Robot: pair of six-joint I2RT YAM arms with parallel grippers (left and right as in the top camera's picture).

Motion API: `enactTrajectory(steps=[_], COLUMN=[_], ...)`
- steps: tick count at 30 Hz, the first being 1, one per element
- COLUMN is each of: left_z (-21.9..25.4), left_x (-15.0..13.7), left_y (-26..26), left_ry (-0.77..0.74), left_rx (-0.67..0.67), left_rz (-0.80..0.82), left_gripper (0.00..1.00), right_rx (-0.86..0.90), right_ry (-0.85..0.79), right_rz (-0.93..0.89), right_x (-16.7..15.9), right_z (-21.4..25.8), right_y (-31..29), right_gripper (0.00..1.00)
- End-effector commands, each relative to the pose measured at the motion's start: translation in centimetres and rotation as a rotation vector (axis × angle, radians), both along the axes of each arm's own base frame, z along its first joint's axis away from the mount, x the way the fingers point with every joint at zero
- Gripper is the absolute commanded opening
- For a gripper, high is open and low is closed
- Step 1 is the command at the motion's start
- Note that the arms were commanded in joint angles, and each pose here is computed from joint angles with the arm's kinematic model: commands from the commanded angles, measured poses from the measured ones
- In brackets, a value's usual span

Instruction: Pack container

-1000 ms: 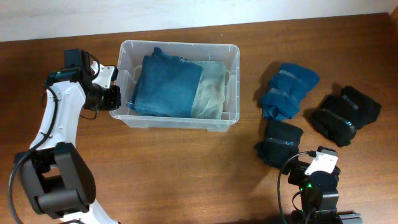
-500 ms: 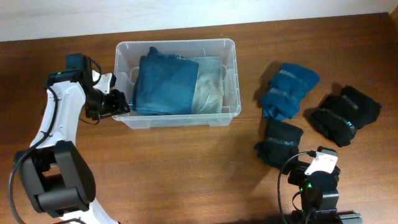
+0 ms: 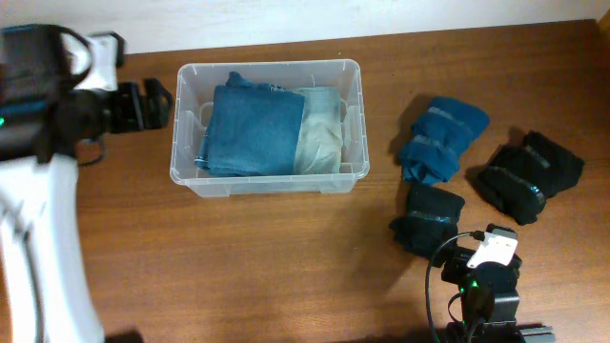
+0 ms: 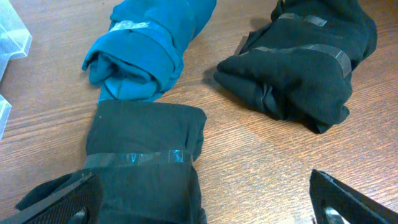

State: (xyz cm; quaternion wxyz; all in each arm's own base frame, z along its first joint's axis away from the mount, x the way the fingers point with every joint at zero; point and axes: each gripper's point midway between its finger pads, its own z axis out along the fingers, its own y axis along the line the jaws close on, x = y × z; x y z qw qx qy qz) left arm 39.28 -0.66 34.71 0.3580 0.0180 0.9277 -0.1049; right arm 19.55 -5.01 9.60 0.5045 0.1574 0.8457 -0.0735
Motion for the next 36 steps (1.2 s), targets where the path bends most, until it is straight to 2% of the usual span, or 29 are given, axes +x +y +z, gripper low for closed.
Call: enactTrajectory(steps=[1,3,7,11,16,20,25,30,36], left_z=[5.8,8.0,9.9,10.7,11.2,11.1,11.1,11.1,11.1], left_x=[-2.9,-4.8,-7.6,-9.3,-10.2,-10.2,-10.2,-10.2,-10.2], left_y=[0.5,0.9,1.5,1.7,1.6,1.6,1.6,1.6,1.6], left_ry=[-0.171,-0.237,-0.288,-0.312,-0.325,-0.324,-0.323,-0.323,-0.323], left_rx=[0.046,0.075,0.115,0.129,0.129,0.129,0.129,0.129,0.129], left_rz=[0.032,0.059,0.102,0.118,0.119,0.119,0.119,0.119,0.119], left_gripper=[0.99,0.99,0.99,0.99,1.0,0.99,1.0,0.99,0.99], right_rx=[0.012,0.175,0.432,0.485,0.422,0.404,0.378,0.334,0.452], right_ry=[-0.049,-0.161,-0.191,-0.246,-0.279,-0.12,0.103,0.204,0.311], right_rz=[-0.008,0.099,0.319,0.472,0.469,0.364,0.361,0.372,0.185], right_x=[0.5,1.9,2.2,2.0,1.8,2.2,4.5,10.6,16.4], right_z=[0.7,2.5,3.5,6.0,10.3,11.7,13.8,17.0,13.9], right_y=[-0.1,2.7,8.0,10.5,10.0,8.6,8.4,7.7,1.8], right_gripper=[0.98,0.99,0.98,0.98,0.98,0.98,0.98,0.99,0.98])
